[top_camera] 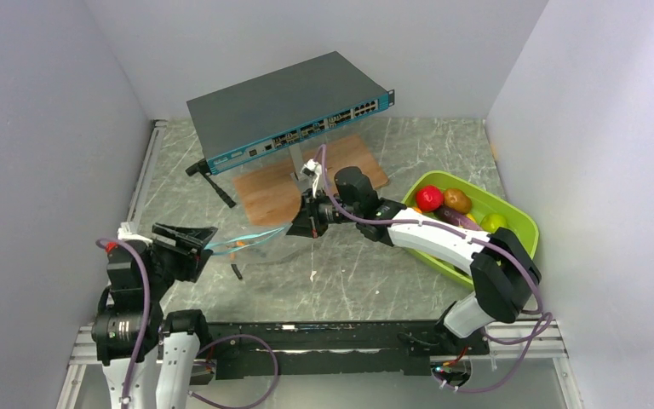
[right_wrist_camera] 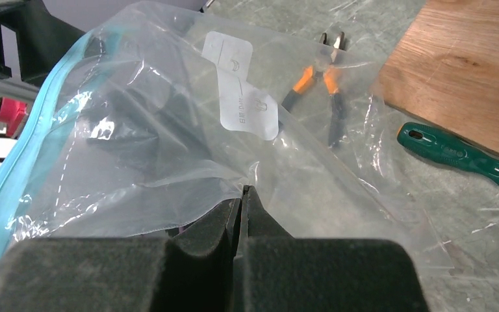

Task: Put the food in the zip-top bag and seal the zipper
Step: Open the zipper of the food storage bag at the center of the board.

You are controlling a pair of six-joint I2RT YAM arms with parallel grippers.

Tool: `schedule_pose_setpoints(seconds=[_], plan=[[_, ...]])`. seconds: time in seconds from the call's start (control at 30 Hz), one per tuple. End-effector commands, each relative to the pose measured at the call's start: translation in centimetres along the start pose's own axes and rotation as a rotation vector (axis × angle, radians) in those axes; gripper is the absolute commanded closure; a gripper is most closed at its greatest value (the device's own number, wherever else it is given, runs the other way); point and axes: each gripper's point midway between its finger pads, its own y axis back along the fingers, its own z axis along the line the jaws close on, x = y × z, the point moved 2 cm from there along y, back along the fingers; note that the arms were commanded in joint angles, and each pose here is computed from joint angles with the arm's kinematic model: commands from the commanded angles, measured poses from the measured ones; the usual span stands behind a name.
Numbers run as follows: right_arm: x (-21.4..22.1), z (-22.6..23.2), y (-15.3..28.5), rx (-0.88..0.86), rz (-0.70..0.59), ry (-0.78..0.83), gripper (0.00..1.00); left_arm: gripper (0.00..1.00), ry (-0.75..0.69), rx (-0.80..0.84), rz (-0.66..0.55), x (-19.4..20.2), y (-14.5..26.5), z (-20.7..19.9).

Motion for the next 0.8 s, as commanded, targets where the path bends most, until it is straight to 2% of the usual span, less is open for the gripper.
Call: schedule_pose_setpoints(seconds=[0.0, 0.1, 0.23, 0.4, 0.53, 0.6, 0.7, 0.77], plan=[[-2.0, 1.4, 0.9, -0.028, -0.078, 0.045, 1.00, 0.30, 0.137, 0.062, -0.030, -0.1, 1.2, -1.3], [-1.9, 1.6, 0.9, -0.036, -0.079, 0.045, 1.00, 0.32, 0.093, 0.143, -0.029, -0.3, 1.0, -2.5], [-2.0, 2.0, 0.9, -0.043, -0.083, 0.054, 1.00, 0.35, 0.102, 0.126, 0.008, 0.0, -0.6, -2.0], [-1.7, 2.4, 0.6, -0.042, -0.071, 0.068, 1.00, 0.43, 0.144, 0.144, 0.079, 0.4, -3.2, -1.7], [-1.3, 2.6, 0.5, -0.047, -0.063, 0.077, 1.00, 0.50, 0.155, 0.146, 0.078, 0.3, -4.6, -1.0], [-0.9, 2.6, 0.4, -0.038, -0.052, 0.086, 1.00, 0.59, 0.159, 0.128, 0.069, 0.3, -5.0, -0.3], [-0.5, 2.5, 0.2, -0.019, -0.040, 0.101, 1.00, 0.67, 0.140, 0.120, 0.045, 0.1, -5.0, 0.2], [-0.5, 2.4, 0.2, -0.008, -0.036, 0.110, 1.00, 0.83, 0.113, 0.113, 0.021, -0.1, -4.7, 0.5]])
